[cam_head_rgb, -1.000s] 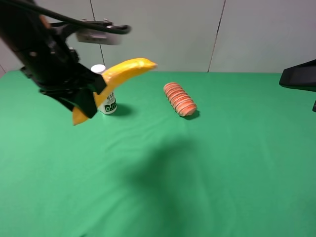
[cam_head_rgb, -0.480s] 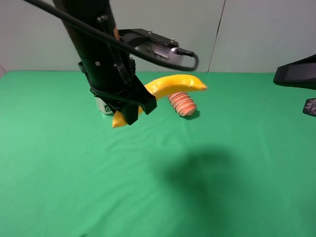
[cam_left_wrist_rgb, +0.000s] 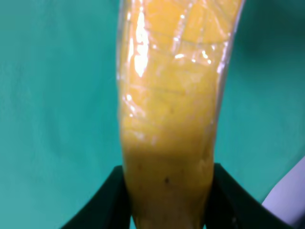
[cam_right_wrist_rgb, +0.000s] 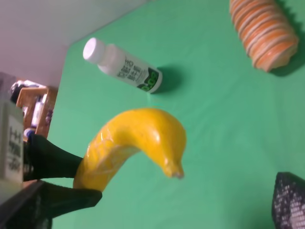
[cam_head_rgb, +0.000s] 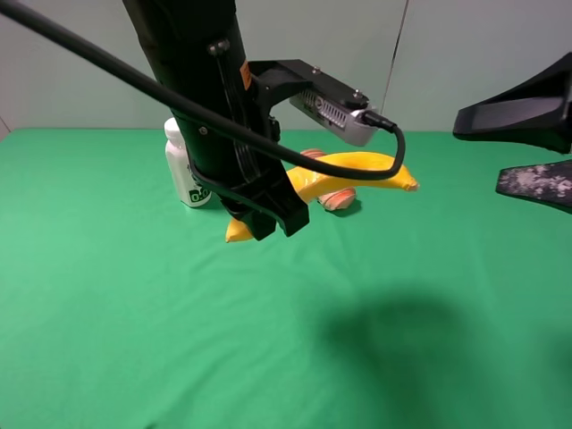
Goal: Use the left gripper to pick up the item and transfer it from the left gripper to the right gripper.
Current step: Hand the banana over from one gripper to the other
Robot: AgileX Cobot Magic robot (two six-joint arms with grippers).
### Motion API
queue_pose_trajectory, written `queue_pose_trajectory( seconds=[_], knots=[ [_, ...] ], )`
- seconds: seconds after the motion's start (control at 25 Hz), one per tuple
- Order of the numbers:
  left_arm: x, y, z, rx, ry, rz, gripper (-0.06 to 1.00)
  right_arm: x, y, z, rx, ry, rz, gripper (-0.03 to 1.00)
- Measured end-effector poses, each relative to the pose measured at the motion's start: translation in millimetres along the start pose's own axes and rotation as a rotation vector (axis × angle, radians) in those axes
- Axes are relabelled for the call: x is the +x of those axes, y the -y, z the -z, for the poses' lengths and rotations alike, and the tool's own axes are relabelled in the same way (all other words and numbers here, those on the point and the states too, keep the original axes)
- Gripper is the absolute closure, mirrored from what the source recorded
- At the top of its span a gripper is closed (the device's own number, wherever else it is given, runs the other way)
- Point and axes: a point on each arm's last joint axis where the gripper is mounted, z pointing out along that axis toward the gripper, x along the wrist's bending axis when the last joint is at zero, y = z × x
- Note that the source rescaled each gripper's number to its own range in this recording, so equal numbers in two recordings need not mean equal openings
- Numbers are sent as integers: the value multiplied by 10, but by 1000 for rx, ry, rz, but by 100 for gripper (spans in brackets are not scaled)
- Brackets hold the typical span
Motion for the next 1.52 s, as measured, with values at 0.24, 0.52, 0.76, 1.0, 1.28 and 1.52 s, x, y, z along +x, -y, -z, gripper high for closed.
queue_pose_trajectory(
  seconds=[0.24,0.52,0.76,1.0,1.28,1.52],
  knots=[
    [-6,-49,1,-53,-2,-5,94,-115,-88,-201,47,-32,2,-3],
    [-3,-68,3,-75,-3,-4,94,-266,-175,-458,90,-87,-16,-3],
    [-3,-74,3,-81,-3,-4,94,-383,-206,-645,124,-138,-22,-3],
    [-4,-80,-3,-84,-2,-4,94,-441,-216,-768,145,-205,-30,-3],
    [-4,-85,-29,-78,-2,-4,94,-443,-248,-833,149,-275,-29,-3],
    [-7,-85,-29,-78,1,-5,94,-364,-131,-990,227,-311,8,-3]
  ],
)
